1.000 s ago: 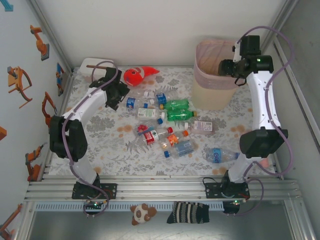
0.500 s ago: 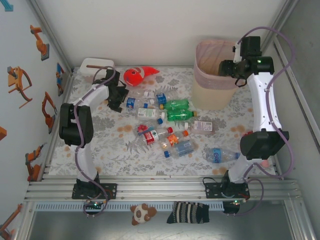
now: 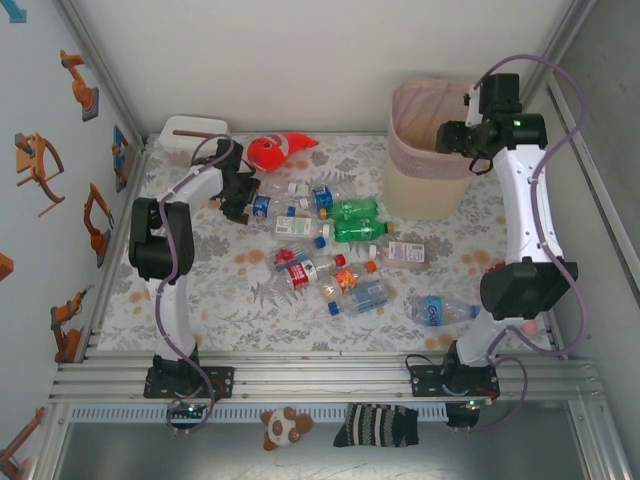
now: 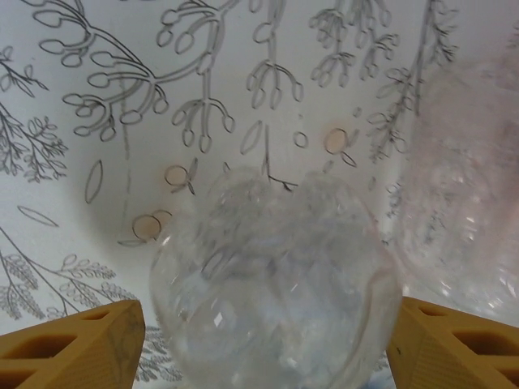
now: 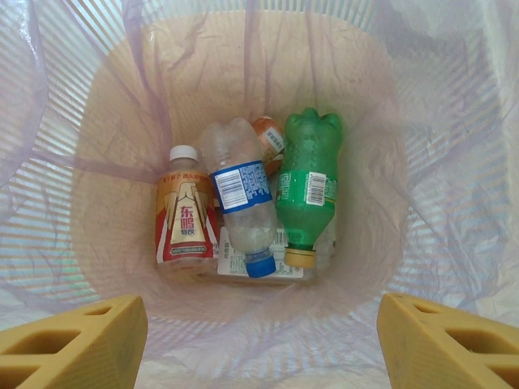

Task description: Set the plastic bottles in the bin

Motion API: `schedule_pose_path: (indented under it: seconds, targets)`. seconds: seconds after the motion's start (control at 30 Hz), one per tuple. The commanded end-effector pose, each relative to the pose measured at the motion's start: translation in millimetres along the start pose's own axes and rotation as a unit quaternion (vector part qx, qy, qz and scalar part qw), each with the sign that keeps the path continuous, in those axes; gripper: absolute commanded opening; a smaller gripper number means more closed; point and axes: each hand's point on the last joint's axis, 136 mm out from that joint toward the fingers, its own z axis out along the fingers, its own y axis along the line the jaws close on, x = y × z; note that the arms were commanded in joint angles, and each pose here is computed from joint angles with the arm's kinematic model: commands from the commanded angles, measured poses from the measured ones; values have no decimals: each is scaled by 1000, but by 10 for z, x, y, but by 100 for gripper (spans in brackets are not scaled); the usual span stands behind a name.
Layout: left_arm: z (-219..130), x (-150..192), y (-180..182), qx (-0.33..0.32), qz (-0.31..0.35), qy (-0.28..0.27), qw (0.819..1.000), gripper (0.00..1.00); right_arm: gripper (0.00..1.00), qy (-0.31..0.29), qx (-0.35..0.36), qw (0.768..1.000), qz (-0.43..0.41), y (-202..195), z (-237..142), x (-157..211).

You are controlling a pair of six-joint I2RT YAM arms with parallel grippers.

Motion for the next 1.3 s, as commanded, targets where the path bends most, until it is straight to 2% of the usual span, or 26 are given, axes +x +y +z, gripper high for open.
schedule_pose_path:
  seconds: [0.0,0.47,0.87,1.03,1.1,1.17,1.27]
  targets:
    - [81,-36,108,-26,-23,4,999,74,74,-14,-8,1000,-4,46,-128,-19]
    - [118,-120,214,-32,-48,1,998,57,73,-20,-9,1000,-9,60,-173,-6]
    - [-384,-258,112,25,-40,-30,998,55,74,-37,-17,999,-15,119,-363,-28]
    - [-746,-292,36,67,-5,-59,996,55,74,-50,-52,997,-16,253,-476,-52]
    - [-960,-280,-127,106,43,-74,991,55,74,-59,-84,995,-18,363,-531,-61]
    - [-1174,-243,-271,142,86,-87,982,55,73,-74,-115,990,-20,471,-594,-74]
    - [-1519,-139,-496,216,152,-104,959,54,73,-102,-170,980,-20,656,-723,-109]
